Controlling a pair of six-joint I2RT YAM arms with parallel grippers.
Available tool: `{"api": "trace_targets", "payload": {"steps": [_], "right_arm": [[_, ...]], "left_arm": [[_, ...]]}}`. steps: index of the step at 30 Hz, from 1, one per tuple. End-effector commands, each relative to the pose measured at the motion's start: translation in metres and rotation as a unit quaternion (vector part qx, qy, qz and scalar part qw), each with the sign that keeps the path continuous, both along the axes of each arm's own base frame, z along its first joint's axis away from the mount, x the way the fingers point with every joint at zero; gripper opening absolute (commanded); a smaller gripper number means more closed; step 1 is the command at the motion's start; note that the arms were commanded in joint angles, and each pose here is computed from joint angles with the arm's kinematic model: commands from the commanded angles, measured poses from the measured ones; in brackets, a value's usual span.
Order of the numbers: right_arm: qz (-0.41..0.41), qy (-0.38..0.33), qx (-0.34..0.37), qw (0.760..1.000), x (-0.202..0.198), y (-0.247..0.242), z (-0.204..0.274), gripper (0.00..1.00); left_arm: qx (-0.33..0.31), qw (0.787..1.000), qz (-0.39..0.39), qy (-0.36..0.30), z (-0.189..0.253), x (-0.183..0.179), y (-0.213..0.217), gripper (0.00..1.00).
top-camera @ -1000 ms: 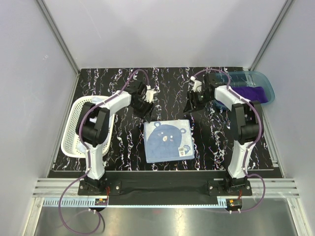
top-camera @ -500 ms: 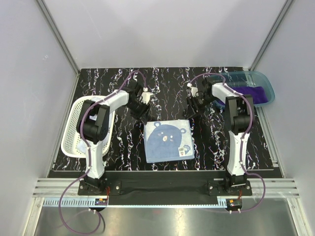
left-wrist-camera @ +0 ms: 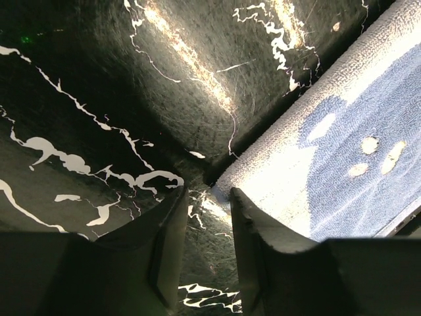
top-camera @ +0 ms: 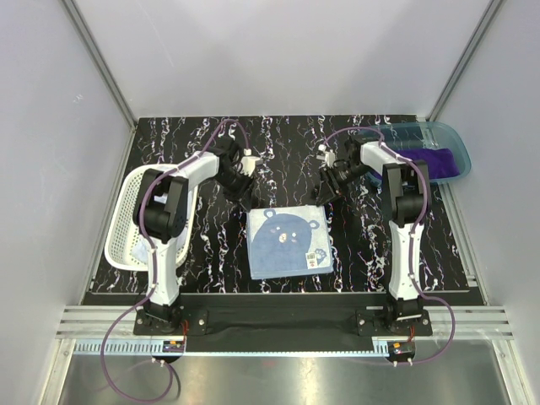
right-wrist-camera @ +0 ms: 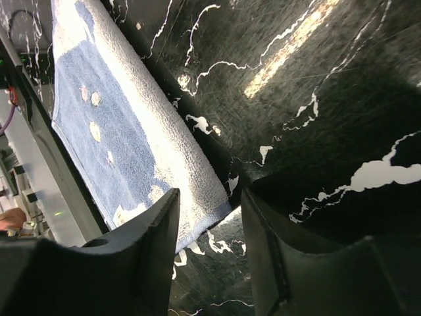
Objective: Fold and stack the towels
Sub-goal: Fold the towel
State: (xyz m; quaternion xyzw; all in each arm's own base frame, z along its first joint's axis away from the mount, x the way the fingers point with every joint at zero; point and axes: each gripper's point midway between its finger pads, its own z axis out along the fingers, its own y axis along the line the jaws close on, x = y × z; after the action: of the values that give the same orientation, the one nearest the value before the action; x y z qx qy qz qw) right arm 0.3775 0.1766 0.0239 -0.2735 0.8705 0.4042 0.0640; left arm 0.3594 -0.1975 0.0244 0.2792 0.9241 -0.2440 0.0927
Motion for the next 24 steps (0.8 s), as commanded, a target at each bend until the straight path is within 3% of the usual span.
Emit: {"api": "trace_targets", "payload": {"steps": [1, 3, 7, 10, 11, 20, 24], "right_arm": [[0.017, 0.007, 0.007, 1.000, -0.002, 0.002, -0.004, 0.48], [0.018, 0.010, 0.006, 1.000, -0.003, 0.001, -0.005, 0.46], [0.011, 0.023, -0.006, 1.000, -0.002, -0.004, -0.015, 0.28], [0.001, 0.013, -0.015, 1.000, 0.005, -0.008, -0.015, 0.13], [-0.002, 0.001, -0.019, 1.000, 0.010, -0.008, -0.017, 0.01], [-0.043, -0.158, -0.036, 0.986, 0.049, -0.014, 0.019, 0.00], [-0.048, -0.196, -0.051, 0.978, 0.059, -0.018, 0.035, 0.00]], "left_arm": [[-0.018, 1.000, -0.013, 0.002, 0.000, 0.004, -0.004, 0.37], [-0.017, 1.000, -0.013, 0.004, 0.000, 0.004, -0.004, 0.36], [-0.021, 1.000, -0.012, 0.003, 0.000, 0.006, -0.005, 0.28], [-0.024, 1.000, -0.011, 0.001, 0.001, 0.011, -0.006, 0.09], [-0.024, 1.000, -0.011, 0.003, 0.001, 0.011, -0.005, 0.02], [-0.009, 0.999, 0.023, -0.048, 0.022, 0.044, 0.002, 0.00], [-0.004, 0.995, 0.039, -0.088, 0.042, 0.057, 0.008, 0.00]]}}
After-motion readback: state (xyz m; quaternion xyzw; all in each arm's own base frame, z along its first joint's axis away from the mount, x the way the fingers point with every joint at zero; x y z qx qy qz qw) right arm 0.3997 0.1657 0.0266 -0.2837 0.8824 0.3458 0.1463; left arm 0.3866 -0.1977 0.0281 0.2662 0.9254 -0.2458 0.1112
